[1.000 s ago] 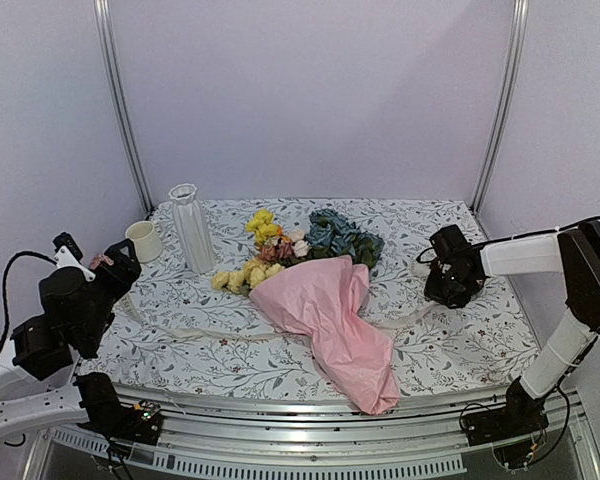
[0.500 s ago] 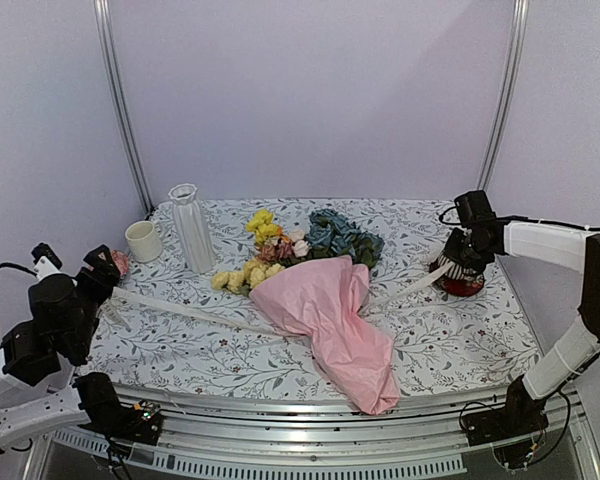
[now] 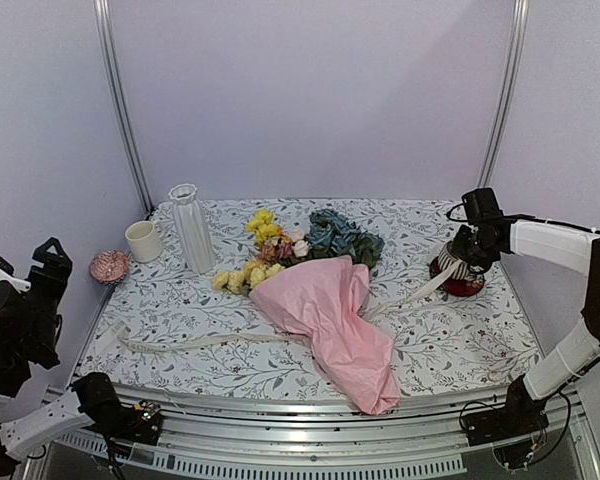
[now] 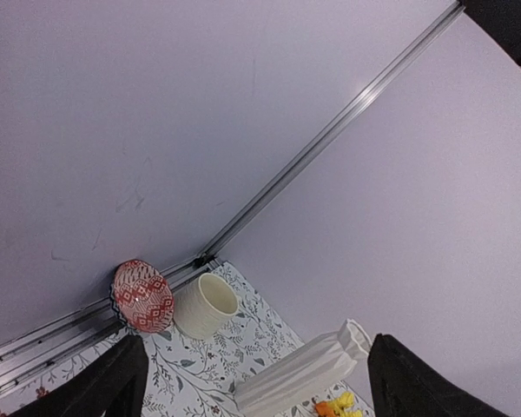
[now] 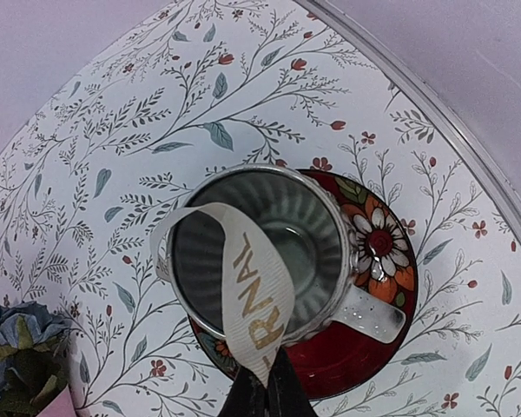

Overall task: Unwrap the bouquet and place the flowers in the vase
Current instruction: Adjust the untied ribbon at the center of the board.

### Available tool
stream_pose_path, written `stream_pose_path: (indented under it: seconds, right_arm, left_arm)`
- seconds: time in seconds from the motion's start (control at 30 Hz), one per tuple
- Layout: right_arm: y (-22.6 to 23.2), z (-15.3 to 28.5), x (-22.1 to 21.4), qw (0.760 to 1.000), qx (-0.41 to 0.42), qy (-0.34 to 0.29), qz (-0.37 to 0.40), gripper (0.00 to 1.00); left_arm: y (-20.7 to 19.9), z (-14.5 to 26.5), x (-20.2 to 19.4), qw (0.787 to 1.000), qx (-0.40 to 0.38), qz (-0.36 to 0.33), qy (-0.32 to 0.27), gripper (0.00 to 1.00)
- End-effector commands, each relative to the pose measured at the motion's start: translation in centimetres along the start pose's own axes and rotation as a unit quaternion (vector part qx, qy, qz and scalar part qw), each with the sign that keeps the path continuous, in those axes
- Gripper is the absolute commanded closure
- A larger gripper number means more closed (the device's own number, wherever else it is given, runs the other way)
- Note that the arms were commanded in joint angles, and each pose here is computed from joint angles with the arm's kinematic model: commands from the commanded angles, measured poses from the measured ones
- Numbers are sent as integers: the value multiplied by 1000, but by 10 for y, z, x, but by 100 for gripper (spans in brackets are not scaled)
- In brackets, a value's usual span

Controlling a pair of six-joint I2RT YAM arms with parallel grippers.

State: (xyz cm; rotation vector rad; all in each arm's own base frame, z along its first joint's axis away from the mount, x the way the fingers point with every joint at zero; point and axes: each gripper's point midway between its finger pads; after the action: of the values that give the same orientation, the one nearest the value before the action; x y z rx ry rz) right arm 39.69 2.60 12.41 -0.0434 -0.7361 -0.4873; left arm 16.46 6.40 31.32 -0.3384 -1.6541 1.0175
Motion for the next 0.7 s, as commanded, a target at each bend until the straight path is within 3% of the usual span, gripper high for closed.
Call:
stream_pose_path:
  seconds: [0.0,0.23,0.33,0.43,0.57,0.67]
  right_arm:
    - [-6,5,2,1000,-4,-5,1,97]
    - [-2,5,2,1000,6,-3,3,96]
    - [3,4,2,1000,18,-2,12,87]
    - [7,4,3,1000,26,-2,13,82]
    - [10,6,7,999,31,-3,18,55]
    - [12,11,10,999,39,-8,26,50]
  left_arm:
    - [-4,6,32,999,-17,45,-11,9]
    - [-4,12,72,997,-17,72,-32,5]
    - [-22,11,61,995,-61,80,-9,4]
    - [-51,11,26,990,-129,58,31,3]
    - [-76,9,-42,980,-168,25,106,2]
    - [-92,9,-95,968,-188,-15,168,2]
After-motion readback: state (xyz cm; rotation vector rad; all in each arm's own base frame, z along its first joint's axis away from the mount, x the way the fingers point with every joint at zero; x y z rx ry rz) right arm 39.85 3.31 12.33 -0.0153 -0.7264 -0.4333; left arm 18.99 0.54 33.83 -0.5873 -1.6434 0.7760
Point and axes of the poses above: each gripper's point midway between its finger pads, its own z axis back along the fingers, its own y axis along the line the jaws close on, x = y × z, and after that the axes turned 6 degrees about z, right-handed
